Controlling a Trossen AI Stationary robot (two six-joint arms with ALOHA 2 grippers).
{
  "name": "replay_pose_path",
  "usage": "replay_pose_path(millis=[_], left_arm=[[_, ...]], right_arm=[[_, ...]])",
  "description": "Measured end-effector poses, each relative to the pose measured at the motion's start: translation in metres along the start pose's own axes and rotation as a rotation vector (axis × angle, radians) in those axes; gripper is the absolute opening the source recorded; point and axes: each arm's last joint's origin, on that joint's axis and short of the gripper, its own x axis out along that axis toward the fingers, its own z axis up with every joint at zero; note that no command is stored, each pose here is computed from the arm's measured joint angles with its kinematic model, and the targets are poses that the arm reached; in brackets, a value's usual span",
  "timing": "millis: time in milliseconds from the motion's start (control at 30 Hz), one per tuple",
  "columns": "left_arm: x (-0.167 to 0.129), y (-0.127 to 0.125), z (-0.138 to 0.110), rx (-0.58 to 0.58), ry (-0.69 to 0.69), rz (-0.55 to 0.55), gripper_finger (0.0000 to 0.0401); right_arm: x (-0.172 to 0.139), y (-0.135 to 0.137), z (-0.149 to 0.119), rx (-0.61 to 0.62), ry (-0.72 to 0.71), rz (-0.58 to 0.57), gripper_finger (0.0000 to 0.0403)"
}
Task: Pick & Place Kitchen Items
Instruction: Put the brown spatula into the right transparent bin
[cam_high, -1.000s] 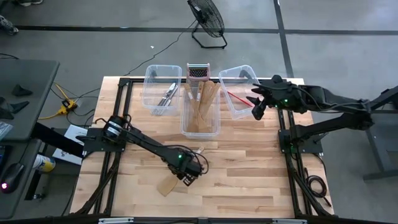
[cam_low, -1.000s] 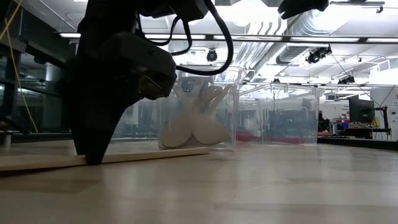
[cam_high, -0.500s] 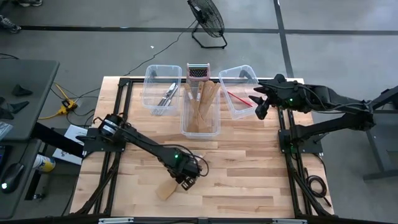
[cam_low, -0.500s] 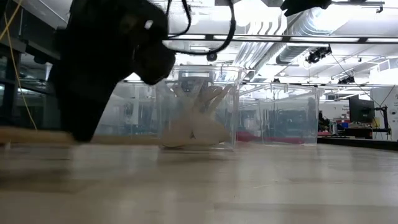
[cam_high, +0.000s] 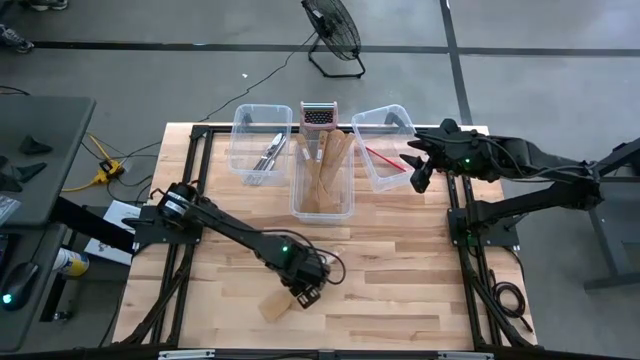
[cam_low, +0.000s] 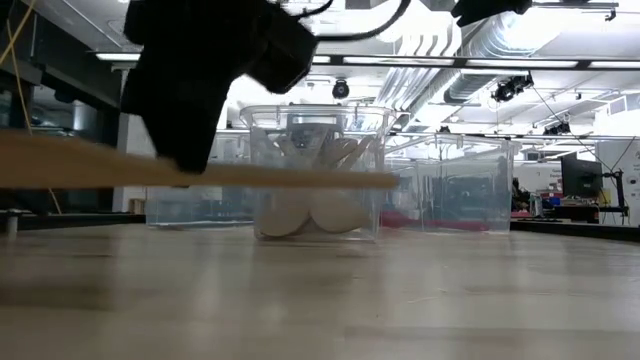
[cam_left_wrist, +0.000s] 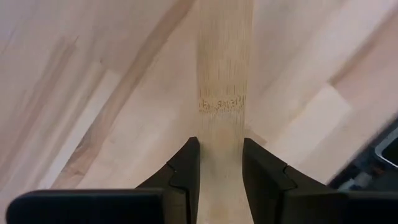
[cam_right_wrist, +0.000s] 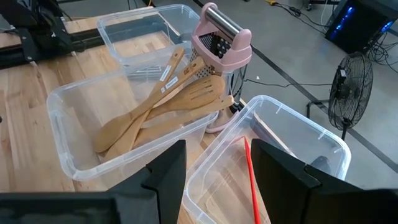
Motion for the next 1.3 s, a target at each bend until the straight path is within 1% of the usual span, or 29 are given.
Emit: replay_pose_path(millis=[100, 200, 300, 367, 500, 667, 733, 867, 1033, 1133, 1200, 1300], left_arm=[[-0.007, -0.006, 0.002, 0.047, -0.013, -0.032, 0.0086], [-0.014, -0.011, 0.004, 0.069, -0.025, -0.048, 0.0086], [-0.018, -0.012, 0.004, 0.071, -0.036, -0.037, 0.0086], [-0.020, -0.011, 0.004, 0.067, -0.043, -0.013, 0.0086], [-0.020, -0.009, 0.004, 0.058, -0.061, 0.017, 0.0086], [-0.020, -0.007, 0.004, 0.053, -0.061, 0.040, 0.0086], [-0.020, -0.007, 0.004, 0.052, -0.063, 0.045, 0.0086], [-0.020, -0.008, 0.004, 0.055, -0.068, 0.038, 0.0086], [-0.025, -0.014, 0.007, 0.110, -0.093, -0.004, 0.0086], [-0.038, -0.023, 0.010, 0.161, -0.142, -0.043, 0.0086], [-0.048, -0.029, 0.013, 0.190, -0.194, -0.049, 0.0086], [-0.071, -0.039, 0.020, 0.227, -0.288, -0.079, 0.0086]], right_arm=[[0.000, 0.000, 0.000, -0.001, 0.001, 0.000, 0.0173], [0.000, 0.000, 0.000, -0.001, 0.002, 0.000, 0.0173], [0.000, 0.001, -0.001, -0.003, 0.010, 0.033, 0.0173], [0.000, 0.002, -0.001, -0.029, 0.017, 0.065, 0.0173], [0.000, 0.005, -0.002, -0.103, 0.037, 0.184, 0.0173], [-0.002, 0.009, -0.002, -0.150, 0.054, 0.323, 0.0173], [-0.002, 0.010, -0.003, -0.164, 0.057, 0.357, 0.0173], [-0.002, 0.010, -0.003, -0.174, 0.055, 0.361, 0.0173], [-0.002, 0.010, -0.003, -0.178, 0.055, 0.362, 0.0173], [-0.002, 0.010, -0.003, -0.178, 0.057, 0.376, 0.0173], [-0.002, 0.011, -0.003, -0.180, 0.058, 0.386, 0.0173], [-0.002, 0.011, -0.003, -0.184, 0.057, 0.386, 0.0173]])
